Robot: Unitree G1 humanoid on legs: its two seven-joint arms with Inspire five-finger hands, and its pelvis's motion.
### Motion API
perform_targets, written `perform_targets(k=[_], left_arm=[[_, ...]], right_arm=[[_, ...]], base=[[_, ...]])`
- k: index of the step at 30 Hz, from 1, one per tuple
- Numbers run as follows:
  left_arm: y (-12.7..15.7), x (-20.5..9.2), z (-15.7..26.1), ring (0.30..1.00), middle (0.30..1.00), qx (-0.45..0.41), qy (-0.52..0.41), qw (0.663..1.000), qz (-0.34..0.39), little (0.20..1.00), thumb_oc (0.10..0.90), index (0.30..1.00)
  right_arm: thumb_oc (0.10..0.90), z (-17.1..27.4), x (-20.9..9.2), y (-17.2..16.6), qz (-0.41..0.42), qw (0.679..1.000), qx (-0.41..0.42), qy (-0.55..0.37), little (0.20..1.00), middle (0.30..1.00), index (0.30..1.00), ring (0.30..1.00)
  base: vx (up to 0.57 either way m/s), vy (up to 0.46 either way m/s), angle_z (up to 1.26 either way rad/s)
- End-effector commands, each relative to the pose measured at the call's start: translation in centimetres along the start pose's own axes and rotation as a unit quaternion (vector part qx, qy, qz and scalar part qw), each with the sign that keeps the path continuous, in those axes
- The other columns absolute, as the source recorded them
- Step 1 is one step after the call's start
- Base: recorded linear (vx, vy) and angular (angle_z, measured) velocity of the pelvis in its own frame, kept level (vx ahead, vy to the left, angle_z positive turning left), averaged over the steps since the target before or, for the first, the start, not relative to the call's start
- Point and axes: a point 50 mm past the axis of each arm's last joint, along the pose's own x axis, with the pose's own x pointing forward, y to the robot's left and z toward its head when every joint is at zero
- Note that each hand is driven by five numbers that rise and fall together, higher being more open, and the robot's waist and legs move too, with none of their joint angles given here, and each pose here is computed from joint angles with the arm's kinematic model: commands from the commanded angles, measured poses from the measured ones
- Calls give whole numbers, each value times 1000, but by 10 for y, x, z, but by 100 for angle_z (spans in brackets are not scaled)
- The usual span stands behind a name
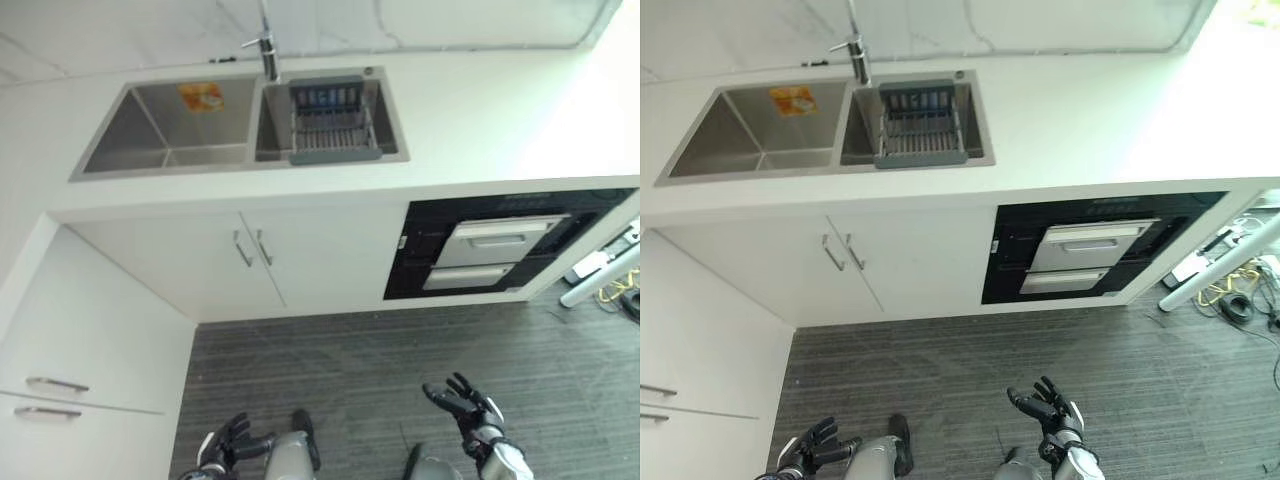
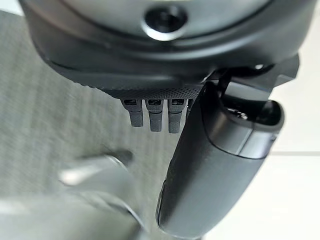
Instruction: Place the dishes in the dishwasher.
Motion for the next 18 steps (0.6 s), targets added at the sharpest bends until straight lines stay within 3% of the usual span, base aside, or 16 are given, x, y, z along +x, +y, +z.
perform_targets(k=[1, 9, 13, 18], left_arm=[[7, 0, 12, 900, 900, -2, -34, 999, -9, 900, 800, 900], [-18, 10, 23, 900, 900, 11, -37, 998, -57, 900, 800, 900], [-19, 13, 25, 900, 900, 64, -17, 994, -84, 900, 800, 900], [-10, 13, 22, 900, 900, 55, 5, 997, -60, 900, 800, 900]], right_arm=[[800, 74, 21, 15, 36, 992, -29, -117, 900, 900, 900, 900], [800, 51, 21, 3, 7, 997, -47, -63, 900, 900, 900, 900], [800, 15, 13, -11, -18, 998, -55, 12, 900, 900, 900, 900], [800, -7, 9, -12, -22, 996, -67, 61, 900, 900, 900, 900]], base=[[-13, -45, -2], [47, 211, 23], [145, 516, 1], [128, 343, -1]])
